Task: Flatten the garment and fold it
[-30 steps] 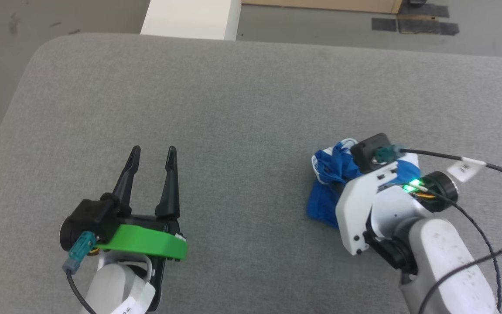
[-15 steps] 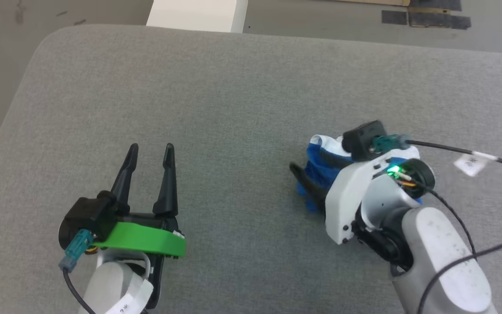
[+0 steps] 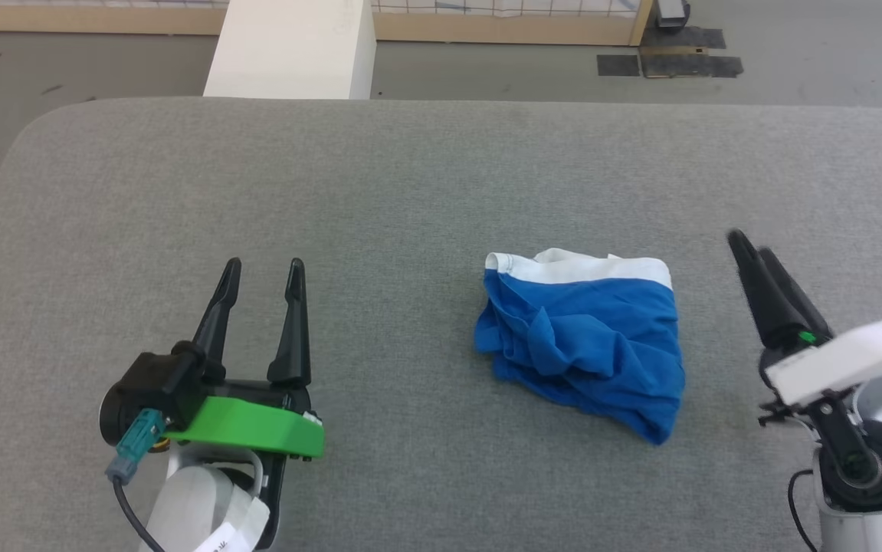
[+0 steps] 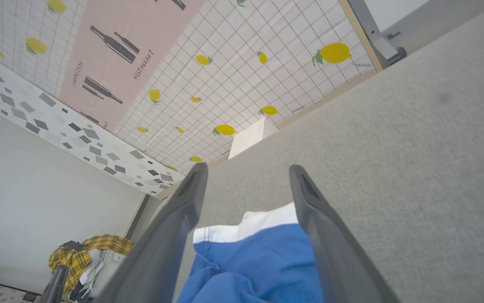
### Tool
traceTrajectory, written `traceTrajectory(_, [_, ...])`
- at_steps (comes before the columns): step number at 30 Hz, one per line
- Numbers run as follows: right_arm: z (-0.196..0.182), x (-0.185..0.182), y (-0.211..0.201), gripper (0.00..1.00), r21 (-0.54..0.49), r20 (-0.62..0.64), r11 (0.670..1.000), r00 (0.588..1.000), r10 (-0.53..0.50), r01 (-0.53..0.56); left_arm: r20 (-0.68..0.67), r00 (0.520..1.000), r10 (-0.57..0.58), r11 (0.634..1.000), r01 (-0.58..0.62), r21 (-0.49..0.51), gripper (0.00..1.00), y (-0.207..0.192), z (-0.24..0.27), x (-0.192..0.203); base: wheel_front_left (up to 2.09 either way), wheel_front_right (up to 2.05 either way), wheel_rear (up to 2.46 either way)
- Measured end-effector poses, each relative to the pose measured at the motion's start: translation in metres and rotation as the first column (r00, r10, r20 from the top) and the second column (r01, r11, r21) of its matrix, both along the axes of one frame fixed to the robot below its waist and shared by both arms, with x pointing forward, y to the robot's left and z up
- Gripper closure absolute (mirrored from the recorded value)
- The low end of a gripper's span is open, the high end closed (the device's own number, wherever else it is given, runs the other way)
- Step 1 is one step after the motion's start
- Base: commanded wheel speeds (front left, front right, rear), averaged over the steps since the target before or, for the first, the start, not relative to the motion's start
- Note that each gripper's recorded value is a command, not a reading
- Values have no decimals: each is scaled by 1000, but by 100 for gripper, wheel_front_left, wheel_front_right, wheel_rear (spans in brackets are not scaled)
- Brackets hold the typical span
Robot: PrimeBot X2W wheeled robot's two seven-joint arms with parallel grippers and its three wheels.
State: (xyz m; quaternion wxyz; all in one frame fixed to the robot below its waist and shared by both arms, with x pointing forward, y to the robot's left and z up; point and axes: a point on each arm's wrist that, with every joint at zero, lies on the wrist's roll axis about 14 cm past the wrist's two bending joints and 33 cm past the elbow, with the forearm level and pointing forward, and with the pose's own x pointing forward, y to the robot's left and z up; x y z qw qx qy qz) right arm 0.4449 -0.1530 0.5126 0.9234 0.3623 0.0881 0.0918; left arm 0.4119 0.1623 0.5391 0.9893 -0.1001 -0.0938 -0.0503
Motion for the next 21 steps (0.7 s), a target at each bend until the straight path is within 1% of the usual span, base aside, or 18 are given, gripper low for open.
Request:
traceTrajectory(2, [-20, -4, -13, 0, 93, -77, 995, 996, -32, 39, 2, 1000, -9, 1000, 9, 4, 0, -3, 1, 1, 0, 0, 0])
traceTrajectory(5, [-55, -14, -17, 0, 221, -218, 973, 976, -13, 63, 0, 1000, -16, 1000, 16, 4, 0, -6, 0, 2, 0, 0, 0])
traceTrajectory(7, [-76, -21, -11, 0, 291, -304, 955, 952, 37, 56, -5, 1000, -17, 1000, 17, 4, 0, -6, -2, 2, 0, 0, 0])
traceTrajectory(10, [-91, -23, 3, 0, 355, -372, 935, 921, 114, 27, -10, 1000, -17, 1000, 17, 5, 0, -6, -4, 3, 0, 0, 0])
traceTrajectory(13, [-101, -20, 14, 0, 393, -419, 919, 891, 178, 2, -15, 1000, -15, 1000, 15, 5, 0, -5, -6, 3, 0, 0, 0])
traceTrajectory(16, [-112, -18, 25, 0, 409, -469, 912, 853, 229, -20, -19, 1000, -18, 1000, 18, 6, 0, -5, -7, 2, 0, 0, 0])
traceTrajectory(21, [-124, -13, 41, 0, 364, -532, 926, 793, 296, -101, -30, 999, -12, 1000, 12, 6, 0, -2, -10, -1, 0, 0, 0])
